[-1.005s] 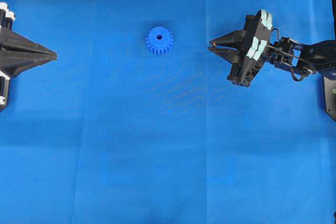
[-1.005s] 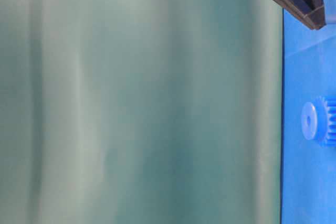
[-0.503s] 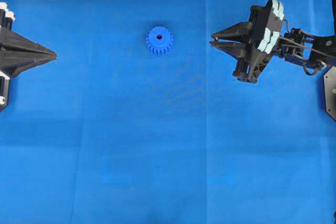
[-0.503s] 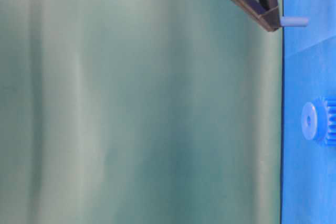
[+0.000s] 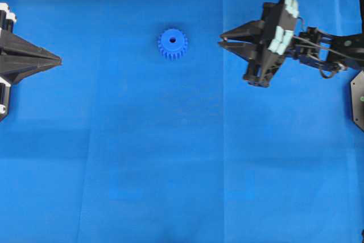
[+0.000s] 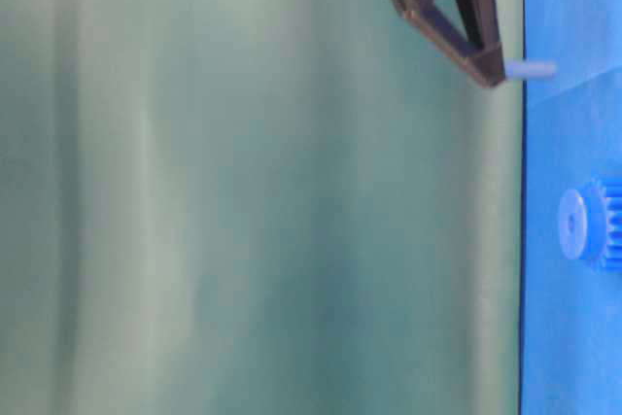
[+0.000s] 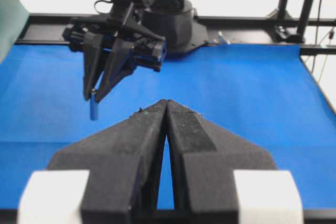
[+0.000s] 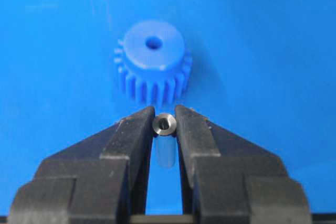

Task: Insert the shaft placed at a random location into the center hole of the small gear at another random location.
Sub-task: 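Lift the shaft with the right gripper, then carry the shaft left and position it above the blue gear's center hole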

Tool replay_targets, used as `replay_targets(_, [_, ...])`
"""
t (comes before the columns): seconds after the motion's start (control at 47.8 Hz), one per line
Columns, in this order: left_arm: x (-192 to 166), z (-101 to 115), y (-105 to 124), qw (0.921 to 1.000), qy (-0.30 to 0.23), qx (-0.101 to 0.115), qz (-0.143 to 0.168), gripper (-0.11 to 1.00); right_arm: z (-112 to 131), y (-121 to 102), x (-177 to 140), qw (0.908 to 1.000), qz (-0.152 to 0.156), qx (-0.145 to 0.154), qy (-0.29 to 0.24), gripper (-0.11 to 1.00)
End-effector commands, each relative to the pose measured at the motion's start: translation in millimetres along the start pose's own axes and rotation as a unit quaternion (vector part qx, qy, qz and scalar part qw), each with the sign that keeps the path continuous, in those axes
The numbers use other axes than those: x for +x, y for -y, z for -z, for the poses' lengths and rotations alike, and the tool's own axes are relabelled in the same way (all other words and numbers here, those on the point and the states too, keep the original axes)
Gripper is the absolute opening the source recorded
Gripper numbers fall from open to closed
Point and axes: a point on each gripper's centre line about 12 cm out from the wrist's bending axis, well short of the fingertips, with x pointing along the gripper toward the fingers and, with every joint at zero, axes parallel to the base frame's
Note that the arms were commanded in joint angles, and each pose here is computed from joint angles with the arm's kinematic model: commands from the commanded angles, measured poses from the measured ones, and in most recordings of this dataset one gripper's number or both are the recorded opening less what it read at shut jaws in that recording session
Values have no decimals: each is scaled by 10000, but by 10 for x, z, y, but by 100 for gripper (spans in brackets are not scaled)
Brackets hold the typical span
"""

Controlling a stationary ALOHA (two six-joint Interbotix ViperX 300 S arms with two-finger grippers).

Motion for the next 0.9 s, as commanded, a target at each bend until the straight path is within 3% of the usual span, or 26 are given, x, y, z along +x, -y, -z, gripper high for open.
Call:
replay_targets(0.0, [13, -34, 3, 10000, 46, -1, 10, 0, -193, -34, 135, 9997, -26, 3, 228, 3])
replay_targets(0.482, [15, -28, 3, 10000, 23, -1, 9, 0, -566, -191, 773, 9992, -196, -217, 275, 3])
replay_targets(0.88, [13, -29, 3, 10000, 23, -8, 8, 0, -521, -162, 847, 9992, -162, -299, 196, 3])
